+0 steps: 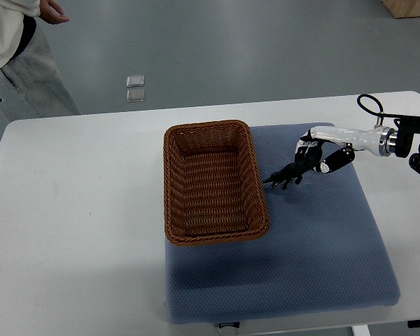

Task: Place crocodile in brown basket with right hand
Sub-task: 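Lift the crocodile with the right hand toward the basket, then move the right hand over the basket and release the crocodile inside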

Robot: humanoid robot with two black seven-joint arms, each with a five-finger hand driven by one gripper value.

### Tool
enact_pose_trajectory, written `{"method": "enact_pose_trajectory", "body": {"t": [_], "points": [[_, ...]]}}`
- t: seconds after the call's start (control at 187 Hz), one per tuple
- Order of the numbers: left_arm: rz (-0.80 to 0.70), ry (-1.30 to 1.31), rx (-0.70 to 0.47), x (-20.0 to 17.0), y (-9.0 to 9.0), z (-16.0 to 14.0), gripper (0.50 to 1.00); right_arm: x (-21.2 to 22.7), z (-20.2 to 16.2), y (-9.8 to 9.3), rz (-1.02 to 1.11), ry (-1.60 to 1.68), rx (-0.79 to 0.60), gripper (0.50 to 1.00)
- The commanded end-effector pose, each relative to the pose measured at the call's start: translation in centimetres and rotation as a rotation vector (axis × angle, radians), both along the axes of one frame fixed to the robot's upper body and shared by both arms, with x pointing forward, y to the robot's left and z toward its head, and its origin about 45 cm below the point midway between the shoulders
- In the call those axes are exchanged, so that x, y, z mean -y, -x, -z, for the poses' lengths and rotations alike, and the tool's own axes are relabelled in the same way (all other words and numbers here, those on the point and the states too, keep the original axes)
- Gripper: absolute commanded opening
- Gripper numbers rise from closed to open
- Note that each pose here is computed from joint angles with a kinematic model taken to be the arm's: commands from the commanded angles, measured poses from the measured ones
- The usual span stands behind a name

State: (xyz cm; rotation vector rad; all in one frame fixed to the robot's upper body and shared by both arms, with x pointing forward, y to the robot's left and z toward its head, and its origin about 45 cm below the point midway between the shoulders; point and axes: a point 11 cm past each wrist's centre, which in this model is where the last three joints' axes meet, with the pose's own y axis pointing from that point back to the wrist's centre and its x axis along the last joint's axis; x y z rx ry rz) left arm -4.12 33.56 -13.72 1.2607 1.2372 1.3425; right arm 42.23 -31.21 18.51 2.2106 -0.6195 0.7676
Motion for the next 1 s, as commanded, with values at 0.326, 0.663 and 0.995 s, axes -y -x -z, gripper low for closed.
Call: {"method": "enact_pose_trajectory", "body": {"t": [0.326, 0.663, 0.995], "points": [[0.000, 0.000, 0.000, 0.0, 0.0, 0.0, 1.000, 0.8, -0.9, -0.5, 0.053, -0.084, -0.063, 0.564], [0.000, 0.000, 0.001, 0.0, 0.0, 0.0, 1.000, 0.8, -3.1, -2.0, 0.090, -0.172, -0.073, 0.564], [0.000, 0.000, 0.000, 0.0, 0.0, 0.0, 1.000, -0.8, -8.0, -4.0, 0.064, -0.277, -0.037, 0.564]]}}
